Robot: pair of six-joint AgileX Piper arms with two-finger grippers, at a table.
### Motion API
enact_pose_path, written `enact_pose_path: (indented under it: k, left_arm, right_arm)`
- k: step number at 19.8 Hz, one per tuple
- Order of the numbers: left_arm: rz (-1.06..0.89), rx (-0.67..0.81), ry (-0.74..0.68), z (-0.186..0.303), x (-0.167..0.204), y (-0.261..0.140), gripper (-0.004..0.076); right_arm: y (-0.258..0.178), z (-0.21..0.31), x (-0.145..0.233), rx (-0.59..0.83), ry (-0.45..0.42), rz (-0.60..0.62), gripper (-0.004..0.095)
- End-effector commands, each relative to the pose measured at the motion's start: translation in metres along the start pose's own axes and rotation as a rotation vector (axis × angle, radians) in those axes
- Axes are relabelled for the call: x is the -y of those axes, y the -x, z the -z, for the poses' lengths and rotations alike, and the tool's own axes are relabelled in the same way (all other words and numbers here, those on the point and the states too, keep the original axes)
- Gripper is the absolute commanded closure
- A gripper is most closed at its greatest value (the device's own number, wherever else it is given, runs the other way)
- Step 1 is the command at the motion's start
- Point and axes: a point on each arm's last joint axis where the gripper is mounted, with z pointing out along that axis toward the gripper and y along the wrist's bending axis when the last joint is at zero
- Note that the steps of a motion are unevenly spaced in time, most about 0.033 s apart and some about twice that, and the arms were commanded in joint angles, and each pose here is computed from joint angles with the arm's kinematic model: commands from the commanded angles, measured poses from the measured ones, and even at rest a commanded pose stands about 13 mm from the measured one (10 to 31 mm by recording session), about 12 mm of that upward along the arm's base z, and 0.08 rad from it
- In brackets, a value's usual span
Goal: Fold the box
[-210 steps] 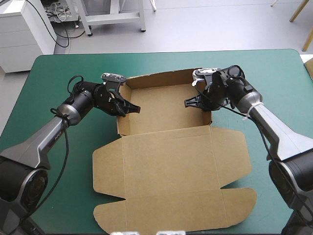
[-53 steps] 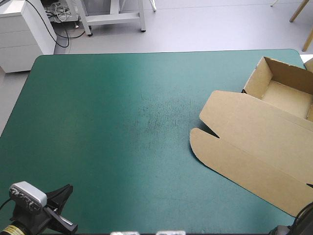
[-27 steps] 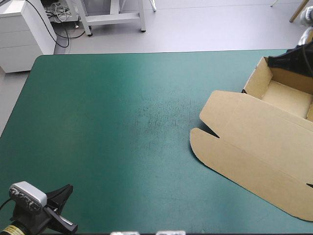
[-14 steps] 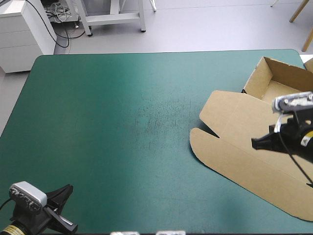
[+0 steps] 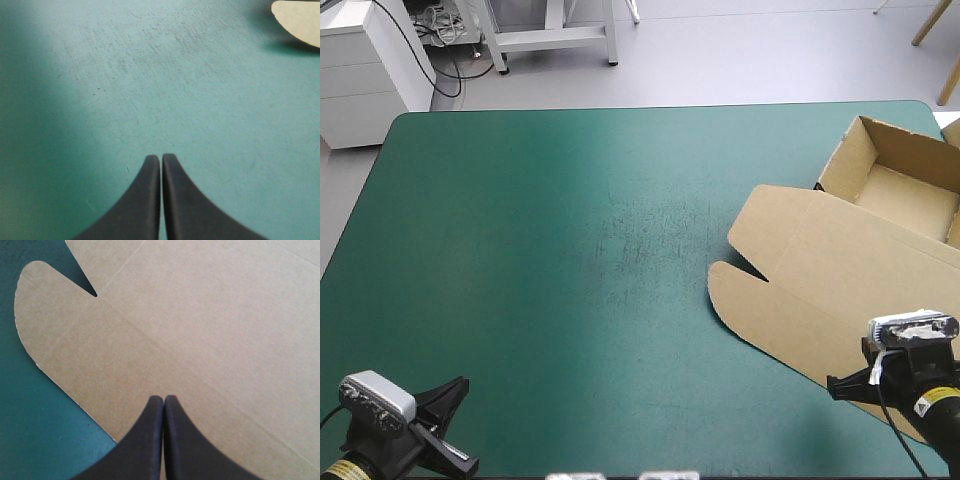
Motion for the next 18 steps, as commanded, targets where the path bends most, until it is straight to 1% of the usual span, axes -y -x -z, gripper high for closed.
enact_pose_path:
  k: [1,9,18]
  left_arm:
    - [0.016,0.078,-0.004,0.003,0.000,0.013,0.0731]
    - [0.016,0.078,-0.004,0.003,0.000,0.013,0.0731]
    - [0.016,0.078,-0.005,0.003,0.000,0.013,0.0731]
  right_arm:
    - [0.002,0.005,0.000,0.121,-0.013,0.005,0.0924]
    - [-0.012,0.000,-0.001,0.119,-0.013,0.005,0.0924]
    - [-0.013,-0.002,-0.001,0.124,-0.009,0.001,0.0924]
